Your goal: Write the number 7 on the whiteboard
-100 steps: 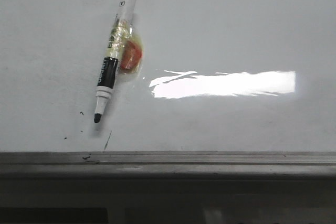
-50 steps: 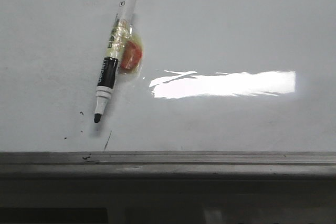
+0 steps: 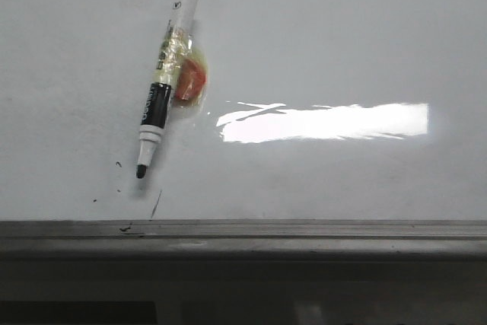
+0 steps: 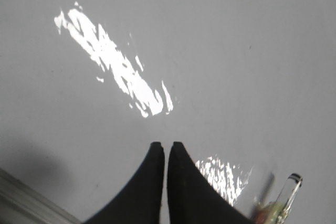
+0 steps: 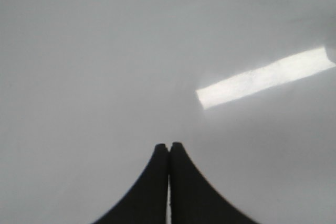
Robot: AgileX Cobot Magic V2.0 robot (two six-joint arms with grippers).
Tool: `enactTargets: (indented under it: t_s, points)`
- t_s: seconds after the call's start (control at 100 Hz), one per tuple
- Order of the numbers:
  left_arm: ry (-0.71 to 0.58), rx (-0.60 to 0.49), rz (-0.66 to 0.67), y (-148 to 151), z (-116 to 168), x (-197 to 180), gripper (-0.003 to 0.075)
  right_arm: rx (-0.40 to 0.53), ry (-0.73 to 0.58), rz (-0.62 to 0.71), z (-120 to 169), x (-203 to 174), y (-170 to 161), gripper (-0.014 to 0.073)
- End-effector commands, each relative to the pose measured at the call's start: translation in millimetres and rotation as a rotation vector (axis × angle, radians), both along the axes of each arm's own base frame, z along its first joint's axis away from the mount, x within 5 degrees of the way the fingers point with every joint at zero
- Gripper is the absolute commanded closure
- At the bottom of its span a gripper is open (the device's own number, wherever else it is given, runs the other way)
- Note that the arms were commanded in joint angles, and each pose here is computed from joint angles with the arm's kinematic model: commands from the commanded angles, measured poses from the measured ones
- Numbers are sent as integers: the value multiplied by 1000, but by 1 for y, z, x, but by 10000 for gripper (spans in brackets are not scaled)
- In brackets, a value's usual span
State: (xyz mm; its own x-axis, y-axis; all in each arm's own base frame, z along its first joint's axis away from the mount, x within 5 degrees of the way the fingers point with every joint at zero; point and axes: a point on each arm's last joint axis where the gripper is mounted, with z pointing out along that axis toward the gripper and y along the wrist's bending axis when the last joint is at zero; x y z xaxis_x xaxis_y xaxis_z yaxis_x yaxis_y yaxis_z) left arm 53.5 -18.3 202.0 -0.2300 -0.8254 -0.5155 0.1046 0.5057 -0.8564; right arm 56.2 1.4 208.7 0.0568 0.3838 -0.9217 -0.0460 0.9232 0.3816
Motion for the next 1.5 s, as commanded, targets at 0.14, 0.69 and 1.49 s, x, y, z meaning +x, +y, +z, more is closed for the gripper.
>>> enactTargets:
  t_s: [0.14, 0.69, 1.49]
  points:
    - [-54, -67, 53, 5, 0, 0, 741, 75, -168, -85, 13, -4, -9, 662]
    - [-67, 741, -68, -2, 82, 20, 736, -297, 135, 77, 101, 4, 7, 634]
    - [-62, 731, -602, -117, 81, 90, 351, -375, 183, 144, 123, 21, 11, 178]
